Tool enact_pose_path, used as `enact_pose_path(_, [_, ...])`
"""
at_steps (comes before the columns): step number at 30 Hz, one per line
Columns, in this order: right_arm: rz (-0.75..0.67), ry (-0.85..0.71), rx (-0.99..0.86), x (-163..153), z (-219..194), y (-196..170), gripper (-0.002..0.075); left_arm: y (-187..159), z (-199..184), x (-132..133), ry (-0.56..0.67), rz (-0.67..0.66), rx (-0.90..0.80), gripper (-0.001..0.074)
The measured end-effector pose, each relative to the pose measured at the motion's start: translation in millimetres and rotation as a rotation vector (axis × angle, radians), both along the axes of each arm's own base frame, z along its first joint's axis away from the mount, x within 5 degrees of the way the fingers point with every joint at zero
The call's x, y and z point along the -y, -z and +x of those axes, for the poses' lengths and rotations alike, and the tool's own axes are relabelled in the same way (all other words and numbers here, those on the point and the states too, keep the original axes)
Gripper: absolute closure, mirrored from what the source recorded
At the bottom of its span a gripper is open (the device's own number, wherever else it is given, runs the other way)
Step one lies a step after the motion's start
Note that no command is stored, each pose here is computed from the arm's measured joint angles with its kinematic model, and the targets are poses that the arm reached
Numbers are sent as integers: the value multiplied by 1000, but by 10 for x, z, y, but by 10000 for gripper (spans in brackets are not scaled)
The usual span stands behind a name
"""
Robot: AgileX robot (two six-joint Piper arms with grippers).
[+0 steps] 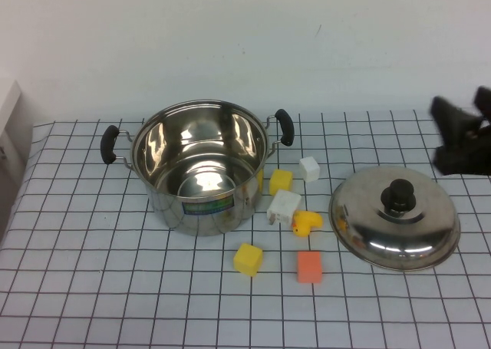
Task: Cover the pot
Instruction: Pick up the pot lid
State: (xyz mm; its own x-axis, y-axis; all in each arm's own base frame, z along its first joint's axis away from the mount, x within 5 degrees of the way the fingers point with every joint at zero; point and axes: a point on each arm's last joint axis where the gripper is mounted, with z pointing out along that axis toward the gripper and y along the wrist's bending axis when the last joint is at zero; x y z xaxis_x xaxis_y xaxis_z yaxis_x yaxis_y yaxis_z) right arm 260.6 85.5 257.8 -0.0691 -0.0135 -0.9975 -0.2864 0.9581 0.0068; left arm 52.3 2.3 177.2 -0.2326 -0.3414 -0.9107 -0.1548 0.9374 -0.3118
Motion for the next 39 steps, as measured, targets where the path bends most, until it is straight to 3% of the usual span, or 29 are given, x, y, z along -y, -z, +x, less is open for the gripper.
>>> enact_pose_path(10, [64, 90, -10, -61, 405, 783, 247, 0, 0, 0, 0, 0, 0, 738])
enact_pose_path(21, [88, 181, -212, -80, 647, 1643, 247, 0, 0, 0, 0, -1, 0, 738])
enact_pose_path(31, [99, 199, -201, -171, 979, 1908, 247, 0, 0, 0, 0, -1, 0, 738])
enact_pose_path(39, [105, 260, -228, -66, 1075, 2072, 247, 0, 0, 0, 0, -1, 0, 738])
